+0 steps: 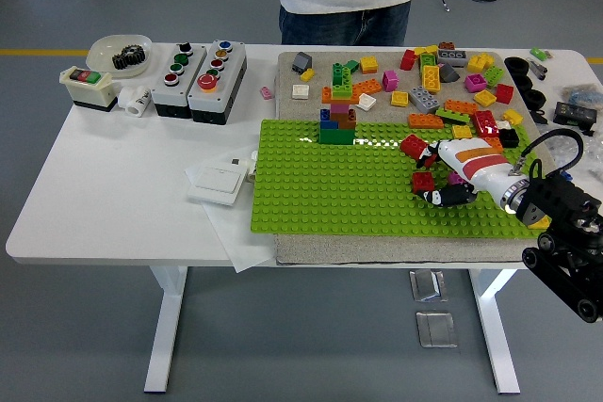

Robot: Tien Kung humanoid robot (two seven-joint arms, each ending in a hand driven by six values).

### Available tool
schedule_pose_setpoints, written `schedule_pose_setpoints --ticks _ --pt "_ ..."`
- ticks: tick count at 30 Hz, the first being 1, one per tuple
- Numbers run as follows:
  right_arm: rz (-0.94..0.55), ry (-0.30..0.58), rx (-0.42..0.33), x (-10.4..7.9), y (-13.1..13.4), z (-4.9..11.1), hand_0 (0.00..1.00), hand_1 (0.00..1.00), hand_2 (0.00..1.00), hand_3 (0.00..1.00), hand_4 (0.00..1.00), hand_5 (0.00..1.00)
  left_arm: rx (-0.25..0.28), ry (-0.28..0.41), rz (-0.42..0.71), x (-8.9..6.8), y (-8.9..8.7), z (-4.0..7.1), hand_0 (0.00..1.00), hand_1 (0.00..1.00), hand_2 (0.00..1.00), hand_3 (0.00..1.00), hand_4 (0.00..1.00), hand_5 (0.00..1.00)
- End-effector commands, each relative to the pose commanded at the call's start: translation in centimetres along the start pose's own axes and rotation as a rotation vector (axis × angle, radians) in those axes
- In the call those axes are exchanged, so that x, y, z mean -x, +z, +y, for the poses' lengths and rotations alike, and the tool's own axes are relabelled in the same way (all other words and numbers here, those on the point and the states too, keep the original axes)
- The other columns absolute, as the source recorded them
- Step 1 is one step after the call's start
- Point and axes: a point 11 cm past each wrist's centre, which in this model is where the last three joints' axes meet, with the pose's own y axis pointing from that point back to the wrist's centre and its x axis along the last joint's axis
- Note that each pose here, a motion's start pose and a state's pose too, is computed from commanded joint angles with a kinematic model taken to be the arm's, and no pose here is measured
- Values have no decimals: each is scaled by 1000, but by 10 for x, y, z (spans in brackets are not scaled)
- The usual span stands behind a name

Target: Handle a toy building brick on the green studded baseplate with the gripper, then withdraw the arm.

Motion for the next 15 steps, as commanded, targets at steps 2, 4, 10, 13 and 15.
schedule_pose_setpoints --ticks 2,4,10,13,15 --pt "-1 3 -2 0 -1 0 521 620 697 620 816 373 0 0 0 0 0 0 784 723 692 576 596 639" --pt "-3 2 -2 0 -1 0 521 620 697 620 816 373 0 0 -1 0 0 0 784 723 692 576 596 639" --pt "-2 -4 -6 1 -1 0 489 601 669 622 808 369 0 0 -2 0 0 0 782 723 691 575 596 639" --pt "-4 -1 -12 1 -2 -1 481 590 613 611 796 361 0 0 -1 0 0 0 783 723 692 575 596 638" --pt "-5 0 -15 1 -4 -1 481 590 613 611 796 361 0 0 -2 0 0 0 783 723 692 575 596 638"
